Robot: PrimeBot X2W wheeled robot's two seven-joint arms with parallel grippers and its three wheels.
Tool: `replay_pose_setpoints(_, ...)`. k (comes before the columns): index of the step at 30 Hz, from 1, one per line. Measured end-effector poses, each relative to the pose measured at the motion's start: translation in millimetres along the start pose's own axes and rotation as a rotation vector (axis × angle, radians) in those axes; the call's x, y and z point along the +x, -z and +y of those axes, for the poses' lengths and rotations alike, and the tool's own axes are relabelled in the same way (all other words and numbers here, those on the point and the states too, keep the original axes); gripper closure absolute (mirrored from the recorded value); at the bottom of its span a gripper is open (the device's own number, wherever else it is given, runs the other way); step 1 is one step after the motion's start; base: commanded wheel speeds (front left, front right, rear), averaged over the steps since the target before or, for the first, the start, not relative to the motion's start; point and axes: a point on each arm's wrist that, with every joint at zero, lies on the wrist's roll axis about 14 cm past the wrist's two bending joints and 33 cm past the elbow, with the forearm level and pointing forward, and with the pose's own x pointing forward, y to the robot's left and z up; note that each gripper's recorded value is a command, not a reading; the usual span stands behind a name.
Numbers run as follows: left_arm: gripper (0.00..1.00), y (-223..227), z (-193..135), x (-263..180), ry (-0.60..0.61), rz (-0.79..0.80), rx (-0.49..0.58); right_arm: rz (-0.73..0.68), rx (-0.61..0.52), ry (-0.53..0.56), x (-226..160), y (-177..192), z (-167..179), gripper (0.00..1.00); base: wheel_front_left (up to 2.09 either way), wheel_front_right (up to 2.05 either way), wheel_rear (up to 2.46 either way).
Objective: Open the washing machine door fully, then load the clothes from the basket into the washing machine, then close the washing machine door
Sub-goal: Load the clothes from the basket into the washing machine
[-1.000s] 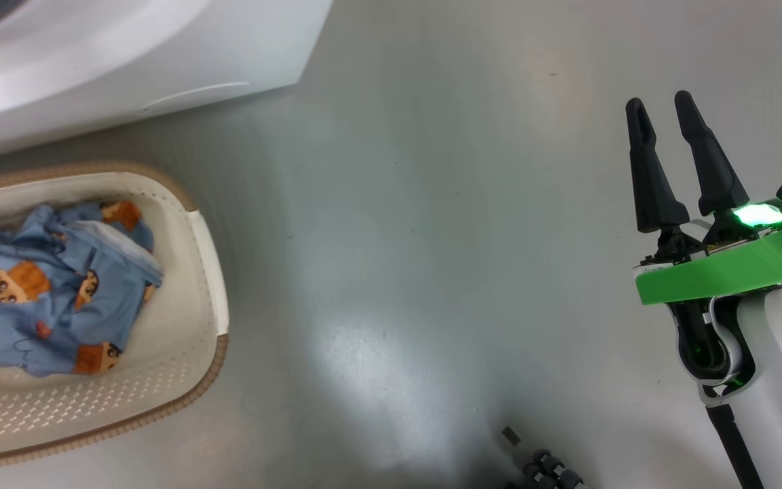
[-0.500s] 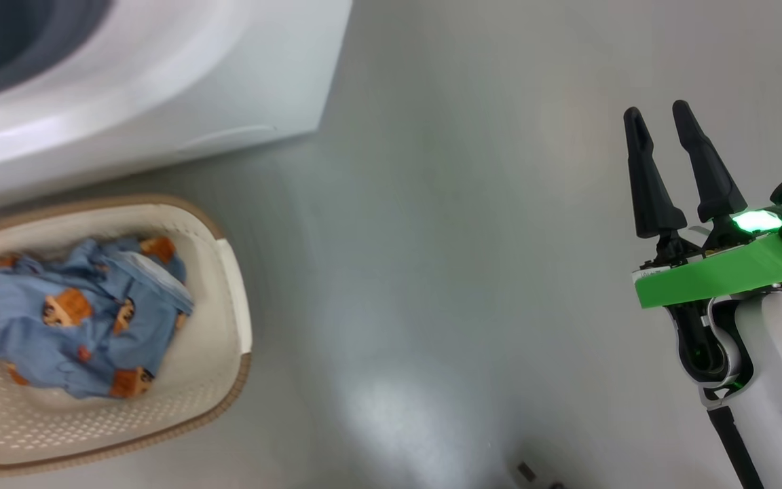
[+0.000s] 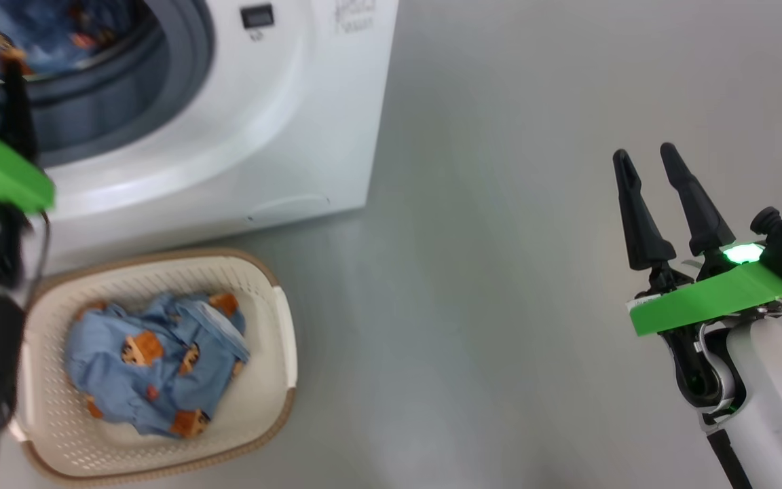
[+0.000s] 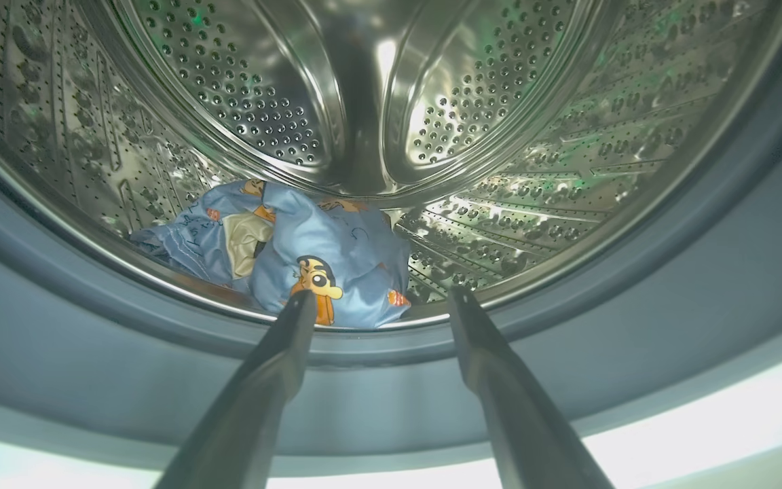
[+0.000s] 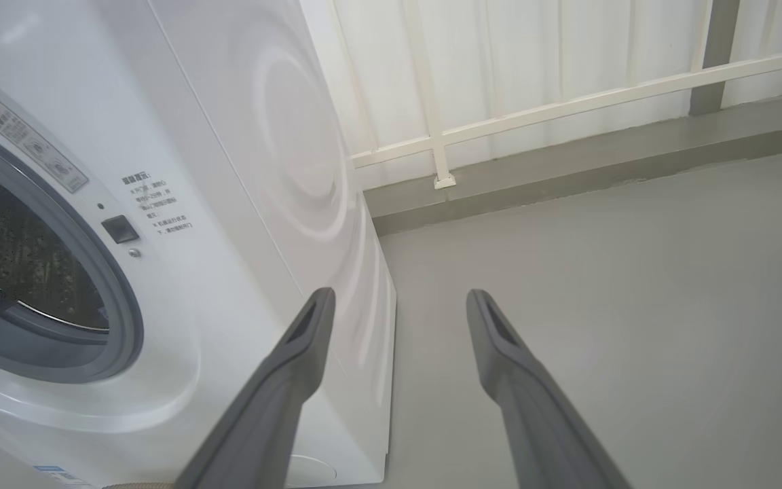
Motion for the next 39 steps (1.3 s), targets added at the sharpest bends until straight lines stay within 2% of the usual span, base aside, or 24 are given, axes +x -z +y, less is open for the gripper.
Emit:
replay_pose_setpoints(2,0.00,-1.2,0.0,-14.3,0.007,-0.023,0.028,-0.017,0.002,-0.010,-2.4,-7.3,4.8,0.00,0.00,0.00,0.00)
replay_pose_setpoints(7,0.00,-6.6,-0.5,-50.0,0.012,-0.091,-0.002,-0.033,0.008,-0.023,-16.4,-16.7,12.6,0.00,0.00,0.00,0.00)
replay_pose_setpoints(14,0.00,-1.9,-2.6,-102.3,0.034,-0.128,0.012,-0.068,0.003,-0.051,-33.1,-33.9,23.2,0.00,0.00,0.00,0.00)
replay_pose_setpoints(19,0.00,-8.1,-9.2,-137.0,0.034,-0.186,0.053,-0.079,0.001,-0.069,-43.8,-39.2,29.9,0.00,0.00,0.00,0.00)
replay_pose_setpoints(29,0.00,3.2,-9.1,-208.2,-0.010,-0.245,0.067,-0.086,0.010,-0.115,-56.2,-41.2,47.8,0.00,0.00,0.00,0.00)
replay_pose_setpoints(39,0.00,0.3,-3.3,-249.9,-0.067,-0.299,0.055,-0.079,-0.014,-0.154,-60.4,-40.9,58.3,0.00,0.00,0.00,0.00)
